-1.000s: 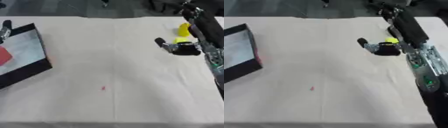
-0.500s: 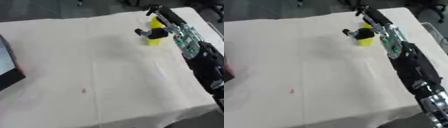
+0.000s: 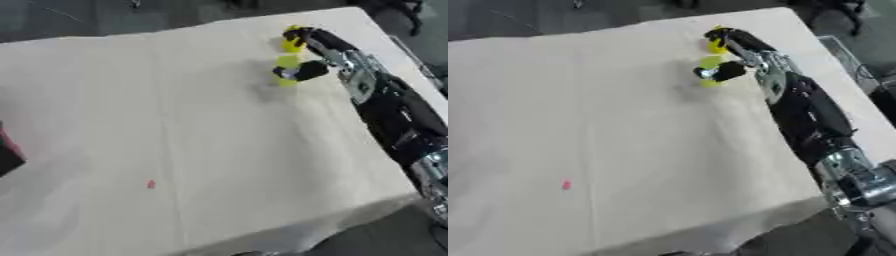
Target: Pick up the objects with one hand, pass them to the other hand, and then place them into the box on the other side of the table.
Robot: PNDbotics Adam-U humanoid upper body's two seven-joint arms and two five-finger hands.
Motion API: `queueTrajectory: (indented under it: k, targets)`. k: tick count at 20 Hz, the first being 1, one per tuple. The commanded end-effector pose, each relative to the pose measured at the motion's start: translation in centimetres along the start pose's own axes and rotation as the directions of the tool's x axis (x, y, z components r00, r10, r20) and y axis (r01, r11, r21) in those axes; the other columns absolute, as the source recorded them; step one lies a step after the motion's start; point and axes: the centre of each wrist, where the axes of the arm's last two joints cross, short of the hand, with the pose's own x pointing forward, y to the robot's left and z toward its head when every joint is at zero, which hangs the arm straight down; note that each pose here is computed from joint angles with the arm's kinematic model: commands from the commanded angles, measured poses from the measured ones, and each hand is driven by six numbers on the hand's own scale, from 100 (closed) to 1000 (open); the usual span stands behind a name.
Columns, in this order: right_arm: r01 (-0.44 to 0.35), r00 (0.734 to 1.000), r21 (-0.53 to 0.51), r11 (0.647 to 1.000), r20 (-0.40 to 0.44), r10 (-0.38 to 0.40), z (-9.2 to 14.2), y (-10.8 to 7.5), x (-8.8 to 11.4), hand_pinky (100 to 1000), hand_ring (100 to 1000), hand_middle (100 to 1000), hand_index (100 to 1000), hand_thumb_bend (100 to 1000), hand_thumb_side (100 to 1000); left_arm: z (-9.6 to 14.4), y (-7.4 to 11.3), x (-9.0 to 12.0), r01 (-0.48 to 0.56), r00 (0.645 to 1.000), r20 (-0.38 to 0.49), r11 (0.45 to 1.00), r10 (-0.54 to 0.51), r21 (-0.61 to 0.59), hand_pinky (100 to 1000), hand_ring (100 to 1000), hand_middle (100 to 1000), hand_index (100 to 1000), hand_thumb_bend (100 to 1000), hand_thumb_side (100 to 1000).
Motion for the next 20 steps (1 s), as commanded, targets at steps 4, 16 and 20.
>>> queueTrajectory:
  k: [4, 16, 20]
  targets:
    - [-0.008, 1.000, 0.046, 0.999, -0.024, 0.010, 0.9, -1.7, -1.7, 900, 808, 771, 862, 378, 429, -0.2, 0.1, 0.5, 0.010, 1.000, 0.017, 0.999, -0.010, -0.035, 1000, 810, 701, 956, 100, 583]
    - [-0.005, 0.999, 0.044, 0.999, 0.036, 0.004, 0.2, -1.1, -0.5, 887, 768, 684, 770, 345, 410, -0.2, -0.2, 0.3, 0.003, 1.000, 0.022, 0.999, -0.002, -0.044, 1000, 812, 703, 954, 100, 583]
    - [-0.023, 0.998, -0.055, 0.998, 0.059, 0.027, 0.2, -1.7, 0.1, 855, 679, 543, 615, 285, 365, -0.2, -0.3, 0.3, -0.001, 1.000, 0.013, 0.999, 0.001, -0.048, 1000, 811, 702, 953, 100, 582]
